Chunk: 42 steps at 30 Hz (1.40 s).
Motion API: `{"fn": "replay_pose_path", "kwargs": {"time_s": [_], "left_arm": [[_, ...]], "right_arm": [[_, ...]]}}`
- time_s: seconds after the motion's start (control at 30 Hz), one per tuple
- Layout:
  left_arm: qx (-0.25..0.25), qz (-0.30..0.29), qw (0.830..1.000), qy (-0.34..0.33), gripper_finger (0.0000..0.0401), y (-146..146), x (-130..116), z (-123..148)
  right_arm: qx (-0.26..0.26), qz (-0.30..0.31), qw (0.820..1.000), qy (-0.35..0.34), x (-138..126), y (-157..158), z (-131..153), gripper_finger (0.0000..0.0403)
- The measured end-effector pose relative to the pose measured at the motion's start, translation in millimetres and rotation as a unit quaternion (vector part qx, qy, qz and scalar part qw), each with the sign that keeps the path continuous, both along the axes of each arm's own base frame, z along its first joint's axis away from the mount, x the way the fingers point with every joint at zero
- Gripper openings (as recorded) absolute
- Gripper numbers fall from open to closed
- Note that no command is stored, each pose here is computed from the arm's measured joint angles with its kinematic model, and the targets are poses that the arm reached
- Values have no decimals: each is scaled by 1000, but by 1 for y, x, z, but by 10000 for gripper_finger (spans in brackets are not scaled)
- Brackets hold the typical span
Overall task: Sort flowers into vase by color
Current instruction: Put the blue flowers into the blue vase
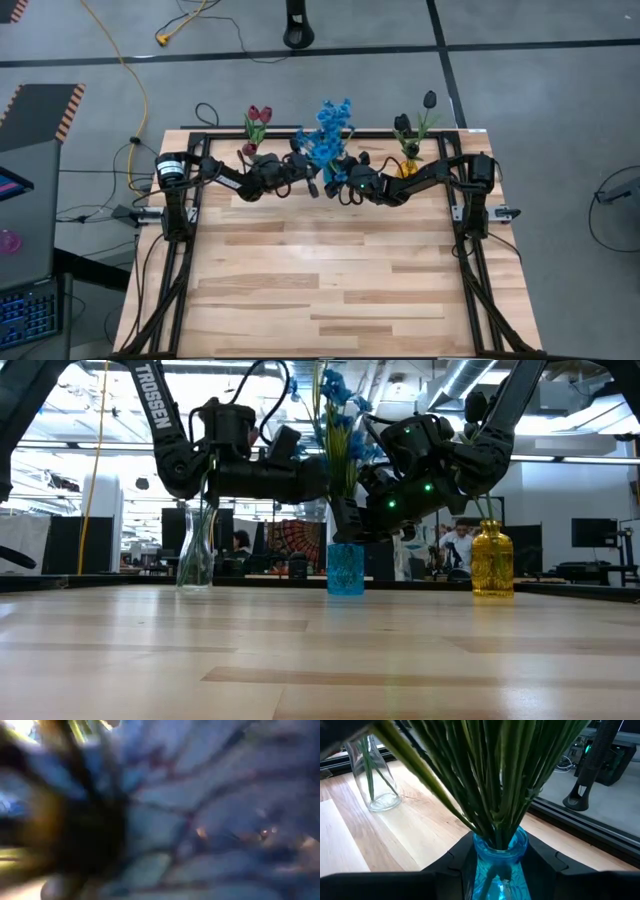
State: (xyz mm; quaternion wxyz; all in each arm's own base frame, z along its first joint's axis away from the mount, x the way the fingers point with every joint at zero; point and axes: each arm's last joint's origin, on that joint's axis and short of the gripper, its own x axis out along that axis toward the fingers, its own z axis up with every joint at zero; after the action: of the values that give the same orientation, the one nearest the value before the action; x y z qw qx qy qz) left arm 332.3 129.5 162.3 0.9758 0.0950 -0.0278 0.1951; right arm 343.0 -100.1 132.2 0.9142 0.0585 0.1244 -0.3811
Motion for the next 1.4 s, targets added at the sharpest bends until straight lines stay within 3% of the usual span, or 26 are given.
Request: {"fn": "replay_pose_path", "kwargs": {"time_s": [0.4, 0.8, 1.1, 1.4], "left_arm": [[-30, 21, 997, 63, 20, 3, 6, -8], [-91, 17, 993, 70, 107, 4, 9, -10], [-88, 2, 992, 93, 148, -5, 4, 12], [-94, 1, 988, 125, 155, -11, -9, 38]], "right_arm": [[1, 0, 1000, -1, 0, 0, 0, 157], [1, -1, 1000, 1, 0, 0, 0, 157], [0, 0, 1000, 4, 0, 0, 0, 158], [1, 0, 1000, 3, 0, 0, -1, 158]]}}
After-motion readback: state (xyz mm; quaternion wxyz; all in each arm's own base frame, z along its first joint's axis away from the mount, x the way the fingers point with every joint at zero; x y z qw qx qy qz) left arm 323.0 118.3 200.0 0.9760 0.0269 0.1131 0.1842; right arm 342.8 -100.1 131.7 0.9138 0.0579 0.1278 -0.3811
